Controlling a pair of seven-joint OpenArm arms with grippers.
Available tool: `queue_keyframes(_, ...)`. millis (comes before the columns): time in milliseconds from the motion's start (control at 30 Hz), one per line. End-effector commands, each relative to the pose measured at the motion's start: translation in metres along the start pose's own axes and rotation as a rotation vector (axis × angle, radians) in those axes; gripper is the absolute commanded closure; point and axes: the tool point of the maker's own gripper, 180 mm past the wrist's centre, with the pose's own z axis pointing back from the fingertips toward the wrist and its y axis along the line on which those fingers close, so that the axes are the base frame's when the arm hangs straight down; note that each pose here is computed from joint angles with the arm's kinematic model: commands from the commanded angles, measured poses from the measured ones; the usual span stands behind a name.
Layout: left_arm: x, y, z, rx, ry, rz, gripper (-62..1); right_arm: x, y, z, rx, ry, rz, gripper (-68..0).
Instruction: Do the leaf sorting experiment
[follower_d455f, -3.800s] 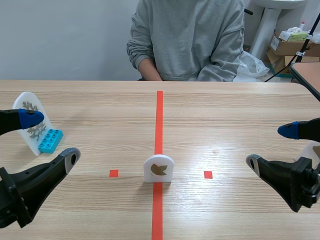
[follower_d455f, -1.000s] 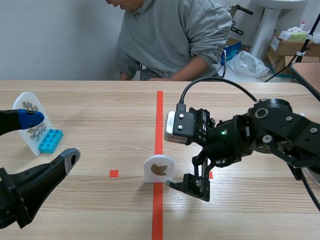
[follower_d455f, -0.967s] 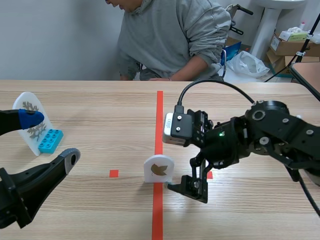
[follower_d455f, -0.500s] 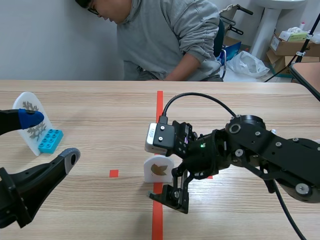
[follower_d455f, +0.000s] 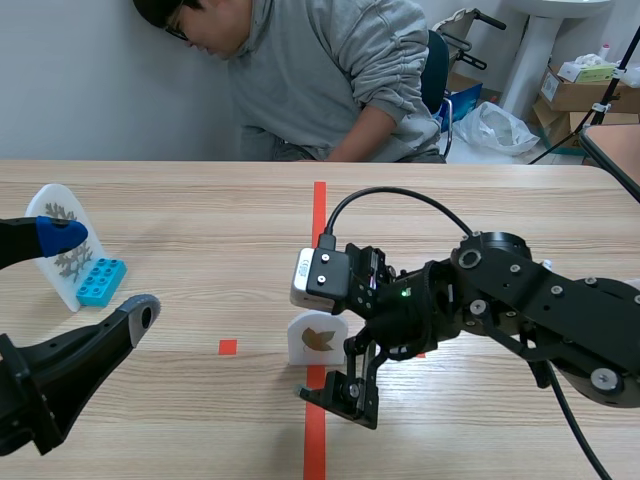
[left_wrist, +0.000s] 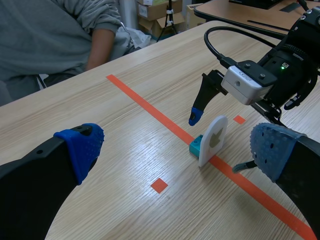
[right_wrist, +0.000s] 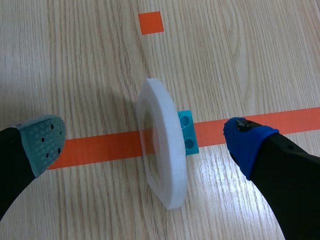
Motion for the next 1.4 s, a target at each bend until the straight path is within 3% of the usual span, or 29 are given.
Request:
queue_keyframes(0,0.008,-0.003,-0.002,-0.008,-0.035,0.008,-62.3,0.007,-0.005,0.003,-0.006,-0.022,0.011,-66.9)
queue_keyframes(67,0.008,-0.003,-0.002,-0.008,-0.035,0.008,-62.3,0.007,-0.005,0.003,-0.006,-0.020,0.011,-60.4)
queue_keyframes(267,0.008,-0.003,-0.002,-0.008,-0.035,0.008,-62.3,0.007,-0.005,0.003,-0.007,-0.019,0.011,-31.0)
queue_keyframes(633,0.008,-0.003,-0.002,-0.008,-0.035,0.008,-62.3,0.007,-0.005,0.003,-0.009,-0.019,0.011,-1.8)
queue_keyframes(1133,0.008,-0.003,-0.002,-0.008,-0.034,0.008,-62.3,0.012,-0.014,0.007,-0.035,-0.037,-0.001,-0.7)
queue_keyframes(1367,0.008,-0.003,-0.002,-0.008,-0.034,0.008,-62.3,0.020,-0.037,0.022,-0.112,-0.116,-0.135,-0.7)
